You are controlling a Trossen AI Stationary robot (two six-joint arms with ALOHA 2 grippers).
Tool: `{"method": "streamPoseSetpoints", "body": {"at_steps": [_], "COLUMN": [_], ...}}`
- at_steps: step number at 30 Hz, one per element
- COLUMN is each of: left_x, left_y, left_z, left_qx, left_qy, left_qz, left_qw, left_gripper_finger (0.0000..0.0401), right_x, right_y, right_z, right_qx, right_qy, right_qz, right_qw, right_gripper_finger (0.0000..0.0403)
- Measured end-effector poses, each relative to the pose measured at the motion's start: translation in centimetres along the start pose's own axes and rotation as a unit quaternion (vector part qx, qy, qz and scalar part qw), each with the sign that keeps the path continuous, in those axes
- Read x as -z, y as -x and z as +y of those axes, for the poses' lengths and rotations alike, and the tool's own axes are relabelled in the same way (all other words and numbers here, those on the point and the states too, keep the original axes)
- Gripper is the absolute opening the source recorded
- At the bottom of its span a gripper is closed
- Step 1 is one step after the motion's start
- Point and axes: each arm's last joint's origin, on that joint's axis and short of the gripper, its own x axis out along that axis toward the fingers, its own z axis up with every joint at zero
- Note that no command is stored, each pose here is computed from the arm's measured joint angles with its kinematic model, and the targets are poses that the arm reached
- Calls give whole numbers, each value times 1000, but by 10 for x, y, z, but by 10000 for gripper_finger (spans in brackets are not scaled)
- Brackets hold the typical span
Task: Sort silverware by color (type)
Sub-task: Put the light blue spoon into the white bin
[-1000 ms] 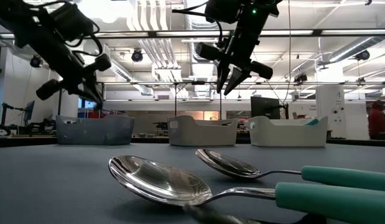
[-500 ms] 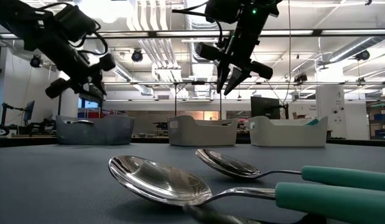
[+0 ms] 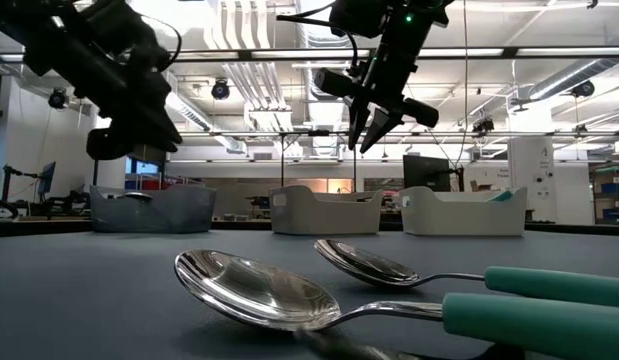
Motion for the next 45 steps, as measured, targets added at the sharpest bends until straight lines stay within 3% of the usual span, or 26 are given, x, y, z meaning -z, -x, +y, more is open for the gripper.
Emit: {"method": "streamPoseSetpoints", "body": {"at_steps": [4,8,17,21,24,27,30,33,37,45], "left_x": [22,53,165,208,232,246,252,261,274,286], "left_y": [-5,-9,-1,10,18,25,37,50,66,81], "left_z": [-25,-58,-115,-142,-162,-176,-191,-202,-211,-188], "left_qx": [55,80,114,112,82,5,-69,-118,-120,-130], "left_qy": [-21,-21,14,-35,-96,-142,-151,-169,-189,-233], "left_qz": [48,43,46,70,92,97,98,151,254,312], "left_qw": [997,996,992,991,988,985,981,967,941,912], "left_gripper_finger": [58,58,58,58,58,58,58,58,58,58], "right_x": [0,0,0,0,0,0,0,0,0,0], "right_y": [0,0,0,0,0,0,0,0,0,0], "right_z": [0,0,0,0,0,0,0,0,0,0], "right_qx": [0,0,0,0,0,0,0,0,0,0], "right_qy": [0,0,0,0,0,0,0,0,0,0], "right_qz": [0,0,0,0,0,0,0,0,0,0], "right_qw": [1000,1000,1000,1000,1000,1000,1000,1000,1000,1000], "right_gripper_finger": [79,79,79,79,79,79,79,79,79,79]}}
